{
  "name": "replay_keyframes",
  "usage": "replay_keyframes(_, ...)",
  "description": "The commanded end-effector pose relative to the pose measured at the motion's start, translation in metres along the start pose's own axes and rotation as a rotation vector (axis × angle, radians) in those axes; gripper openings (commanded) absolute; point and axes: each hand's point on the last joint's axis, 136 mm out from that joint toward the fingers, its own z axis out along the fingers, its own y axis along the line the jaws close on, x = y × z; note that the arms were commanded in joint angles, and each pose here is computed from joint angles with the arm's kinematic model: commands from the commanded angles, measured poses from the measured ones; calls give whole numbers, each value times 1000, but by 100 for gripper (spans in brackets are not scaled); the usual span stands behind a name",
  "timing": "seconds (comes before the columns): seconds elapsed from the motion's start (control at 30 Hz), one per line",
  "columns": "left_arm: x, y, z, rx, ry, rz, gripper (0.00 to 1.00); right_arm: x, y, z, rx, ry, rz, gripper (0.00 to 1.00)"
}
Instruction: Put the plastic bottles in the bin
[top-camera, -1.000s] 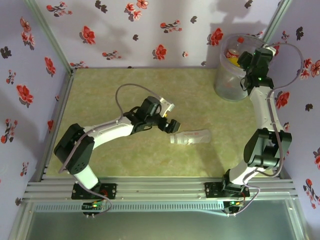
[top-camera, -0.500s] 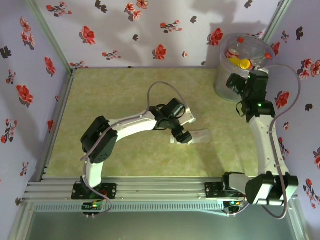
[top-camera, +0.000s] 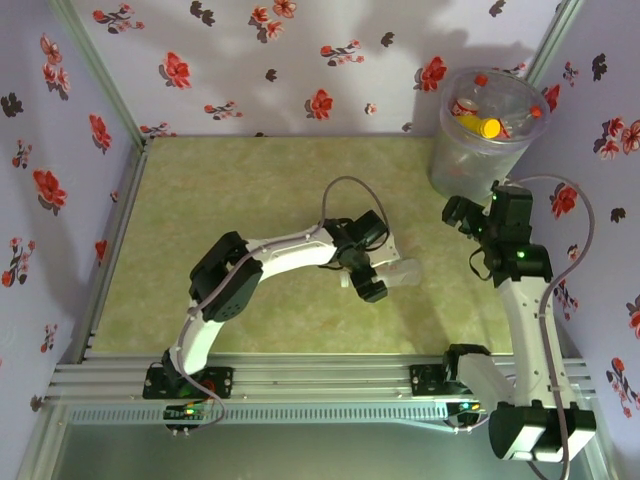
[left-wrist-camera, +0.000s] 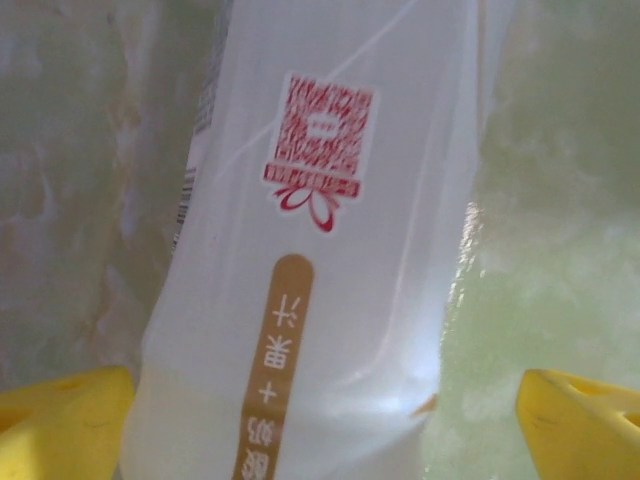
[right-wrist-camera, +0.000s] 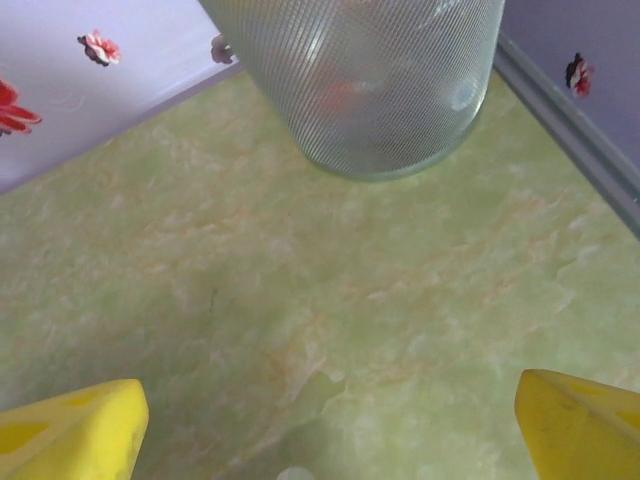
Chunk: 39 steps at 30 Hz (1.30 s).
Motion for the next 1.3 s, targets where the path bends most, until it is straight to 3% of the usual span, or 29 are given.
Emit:
replay_keyframes(0.0,1,8,5,-43,28,11,93,17,7,-2,-53,62,38,96)
replay_keyframes(0.3,7,16,19,-54,-1,-37,70,39,21,3,-158,123,110,95)
replay_keyframes(0.5,6,28,11,-72,-50,-108,65,41,32,5,-216,150,137,95)
replay_keyframes(0.73,-1,62,-27,-124,-211,-295,67,60,38,14,-262,231,161,95)
replay_keyframes(0.83,-7,72,-47,-136,-294,-367,67,68,52,20,-345,250,216,96)
replay_keyframes(1.07,-29,72,-86,-62,-492,-459,68,77,95,33,-494,262,222,96)
replay_keyframes(1.27,-39,61,-105,32,-551,-493,69,83,130,52,-595,235,205,96)
